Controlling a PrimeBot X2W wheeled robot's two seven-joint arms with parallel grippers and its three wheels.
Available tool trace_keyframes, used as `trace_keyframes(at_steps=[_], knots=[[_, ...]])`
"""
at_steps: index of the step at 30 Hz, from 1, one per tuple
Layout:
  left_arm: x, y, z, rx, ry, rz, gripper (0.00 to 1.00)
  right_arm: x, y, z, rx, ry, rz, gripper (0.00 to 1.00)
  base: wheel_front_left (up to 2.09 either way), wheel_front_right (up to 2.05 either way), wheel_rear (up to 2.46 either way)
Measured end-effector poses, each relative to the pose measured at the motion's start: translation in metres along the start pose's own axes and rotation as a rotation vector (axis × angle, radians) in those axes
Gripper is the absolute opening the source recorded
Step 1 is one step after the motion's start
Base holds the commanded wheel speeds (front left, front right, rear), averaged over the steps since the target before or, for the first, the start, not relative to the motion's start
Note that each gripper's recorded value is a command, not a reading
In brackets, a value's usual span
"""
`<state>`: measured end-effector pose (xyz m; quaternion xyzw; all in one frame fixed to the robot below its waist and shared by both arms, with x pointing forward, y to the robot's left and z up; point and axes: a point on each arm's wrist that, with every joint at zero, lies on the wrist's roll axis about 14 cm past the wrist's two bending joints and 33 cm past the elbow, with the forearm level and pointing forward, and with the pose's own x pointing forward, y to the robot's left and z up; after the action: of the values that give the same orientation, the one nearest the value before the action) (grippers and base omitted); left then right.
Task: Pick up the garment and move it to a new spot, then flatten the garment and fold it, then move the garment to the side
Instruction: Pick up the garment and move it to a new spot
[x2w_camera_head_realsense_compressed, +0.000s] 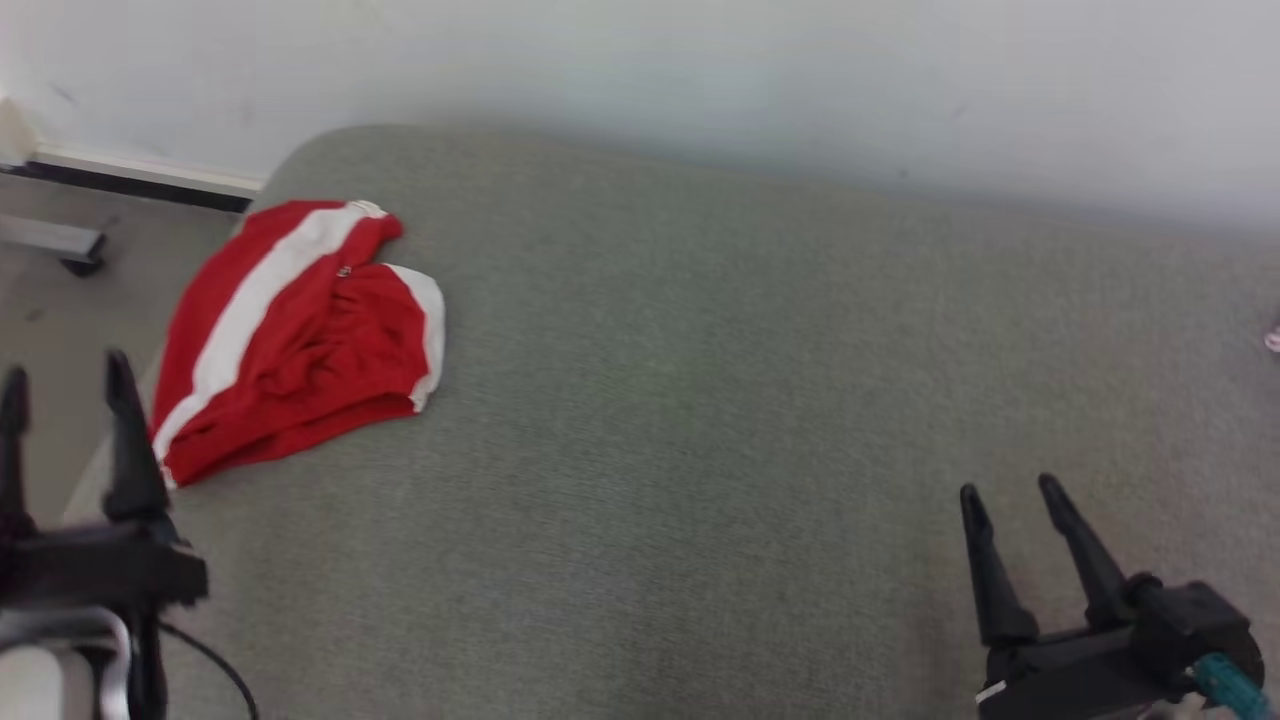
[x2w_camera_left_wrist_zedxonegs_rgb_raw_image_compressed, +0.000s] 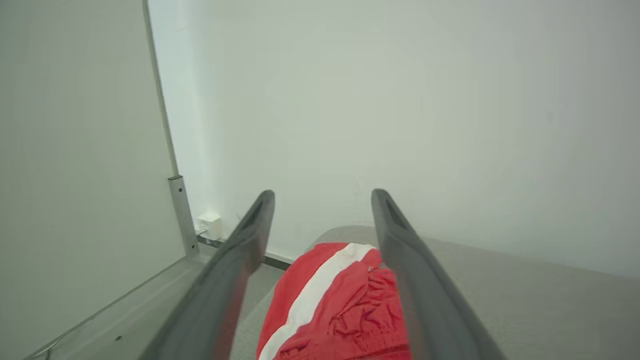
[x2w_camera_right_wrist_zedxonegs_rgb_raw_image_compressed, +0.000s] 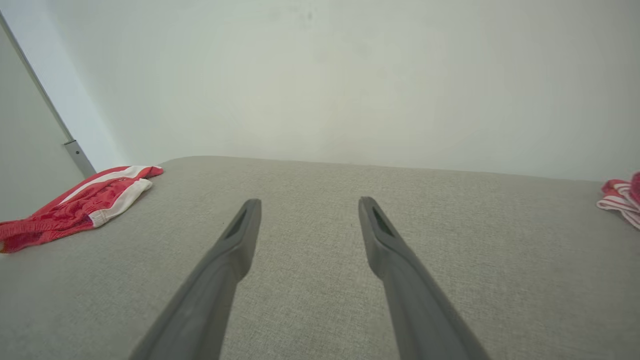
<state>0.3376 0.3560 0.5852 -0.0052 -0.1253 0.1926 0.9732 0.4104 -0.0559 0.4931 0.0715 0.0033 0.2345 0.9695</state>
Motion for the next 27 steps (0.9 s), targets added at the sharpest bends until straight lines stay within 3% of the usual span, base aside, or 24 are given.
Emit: trace_keyframes(at_steps=[6, 14, 21, 27], knots=[[0.064, -0.025, 0.006, 0.008, -0.036, -0.053, 1.0, 0.0, -0.041, -0.003, -0.02, 0.003, -0.093, 1.0, 0.0, 0.0, 0.0], [0.128, -0.061, -0.05, 0.04, 0.082, -0.116, 1.0, -0.005, -0.091, -0.01, -0.06, 0.02, -0.21, 1.0, 0.0, 0.0, 0.0], [0.153, -0.074, -0.117, 0.038, 0.263, -0.119, 1.0, -0.013, -0.114, -0.025, -0.076, 0.065, -0.274, 1.0, 0.0, 0.0, 0.0], [0.148, -0.071, -0.178, 0.066, 0.453, -0.12, 1.0, -0.025, -0.13, -0.036, -0.085, 0.111, -0.322, 1.0, 0.0, 0.0, 0.0]])
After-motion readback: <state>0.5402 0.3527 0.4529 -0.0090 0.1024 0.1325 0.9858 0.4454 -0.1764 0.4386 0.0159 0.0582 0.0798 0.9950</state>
